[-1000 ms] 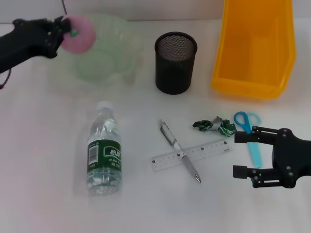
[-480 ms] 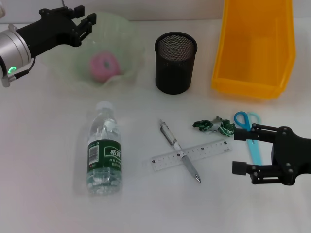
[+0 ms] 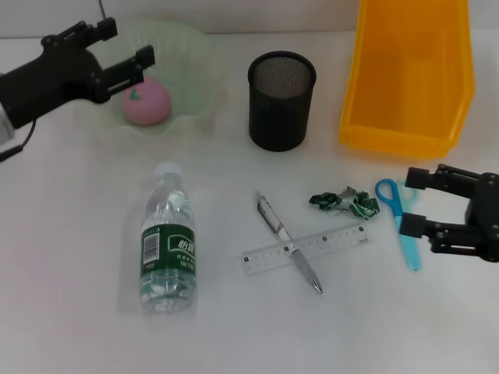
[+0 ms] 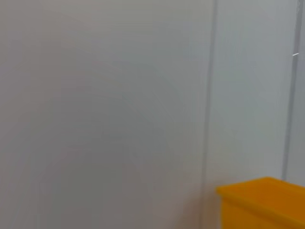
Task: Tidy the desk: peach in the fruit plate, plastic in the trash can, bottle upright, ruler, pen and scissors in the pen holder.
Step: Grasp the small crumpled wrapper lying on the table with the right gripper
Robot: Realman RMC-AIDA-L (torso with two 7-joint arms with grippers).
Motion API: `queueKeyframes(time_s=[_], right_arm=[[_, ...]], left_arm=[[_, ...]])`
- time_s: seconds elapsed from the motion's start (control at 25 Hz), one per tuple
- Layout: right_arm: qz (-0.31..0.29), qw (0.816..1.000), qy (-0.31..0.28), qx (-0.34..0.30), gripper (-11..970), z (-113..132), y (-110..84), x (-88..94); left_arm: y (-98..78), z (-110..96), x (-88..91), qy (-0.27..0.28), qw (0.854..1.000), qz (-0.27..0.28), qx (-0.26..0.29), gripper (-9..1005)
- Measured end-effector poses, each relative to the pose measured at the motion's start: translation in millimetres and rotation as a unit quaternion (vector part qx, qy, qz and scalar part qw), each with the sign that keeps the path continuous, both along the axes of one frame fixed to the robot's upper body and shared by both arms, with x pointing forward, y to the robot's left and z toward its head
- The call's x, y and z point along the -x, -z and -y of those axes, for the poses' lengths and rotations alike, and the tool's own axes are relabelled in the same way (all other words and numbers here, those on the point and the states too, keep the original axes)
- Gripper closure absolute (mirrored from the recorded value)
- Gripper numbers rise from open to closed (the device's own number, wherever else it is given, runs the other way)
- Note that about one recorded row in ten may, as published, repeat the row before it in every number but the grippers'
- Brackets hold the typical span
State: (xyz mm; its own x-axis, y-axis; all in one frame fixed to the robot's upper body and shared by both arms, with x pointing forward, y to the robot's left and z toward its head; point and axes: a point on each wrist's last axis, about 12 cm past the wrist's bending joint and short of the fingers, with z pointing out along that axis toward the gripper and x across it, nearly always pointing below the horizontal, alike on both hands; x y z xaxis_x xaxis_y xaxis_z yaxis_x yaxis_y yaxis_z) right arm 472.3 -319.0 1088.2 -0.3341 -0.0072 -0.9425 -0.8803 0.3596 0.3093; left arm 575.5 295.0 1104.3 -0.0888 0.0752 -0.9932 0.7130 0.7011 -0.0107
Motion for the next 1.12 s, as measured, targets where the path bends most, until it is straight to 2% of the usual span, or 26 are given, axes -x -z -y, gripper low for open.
queueKeyframes(time_s=[0.04, 0.08, 0.12, 0.16, 0.24, 0.36, 0.52, 0.64, 0.76, 0.92, 1.04, 1.12], right_arm=[[0.004, 1.0, 0.001, 0.0, 119, 3.7, -4.1, 0.8], [0.011, 1.0, 0.003, 0.001, 119, 8.0, -9.4, 2.2], [0.026, 1.0, 0.01, 0.003, 120, 16.7, -20.5, 4.7], [0.026, 1.0, 0.01, 0.003, 120, 16.7, -20.5, 4.7], [0.029, 0.999, 0.021, 0.007, 120, 25.8, -34.3, 6.0], [0.01, 0.999, 0.032, 0.033, 120, 34.5, -57.8, 0.7], [-0.06, 0.991, 0.047, 0.112, 121, 32.9, -91.9, -16.9], [-0.125, 0.974, 0.056, 0.178, 121, 18.8, -116.0, -33.2], [-0.151, 0.952, 0.046, 0.264, 126, -8.3, -129.9, -47.6], [-0.135, 0.92, 0.009, 0.368, 127, -48.3, -132.5, -69.2], [-0.113, 0.893, -0.03, 0.434, 128, -75.0, -126.1, -82.6], [-0.078, 0.868, -0.059, 0.488, 128, -91.0, -119.0, -88.7]], left_arm=[[0.0, 0.0, 0.0, 0.0, 1.0, 0.0, 0.0, 257], [0.5, -2.5, 9.1, 0.015, 1.0, 0.006, 0.005, 246], [6.9, -8.6, 33.4, 0.044, 0.999, 0.023, 0.005, 235], [11.6, -10.9, 44.0, 0.053, 0.998, 0.031, 0.003, 224], [23.7, -15.1, 66.8, 0.067, 0.997, 0.035, 0.006, 201], [33.0, -17.1, 84.5, 0.079, 0.996, 0.026, 0.018, 167], [38.7, -19.4, 102.3, 0.094, 0.995, 0.017, 0.031, 153], [41.5, -18.7, 107.8, 0.11, 0.994, 0.007, 0.027, 150], [44.7, -16.4, 111.8, 0.131, 0.991, -0.009, 0.019, 150], [46.1, -14.8, 112.4, 0.138, 0.99, -0.014, 0.015, 150], [47.0, -14.1, 111.7, 0.138, 0.99, -0.016, 0.012, 150], [47.5, -14.3, 111.2, 0.136, 0.991, -0.017, 0.01, 150]])
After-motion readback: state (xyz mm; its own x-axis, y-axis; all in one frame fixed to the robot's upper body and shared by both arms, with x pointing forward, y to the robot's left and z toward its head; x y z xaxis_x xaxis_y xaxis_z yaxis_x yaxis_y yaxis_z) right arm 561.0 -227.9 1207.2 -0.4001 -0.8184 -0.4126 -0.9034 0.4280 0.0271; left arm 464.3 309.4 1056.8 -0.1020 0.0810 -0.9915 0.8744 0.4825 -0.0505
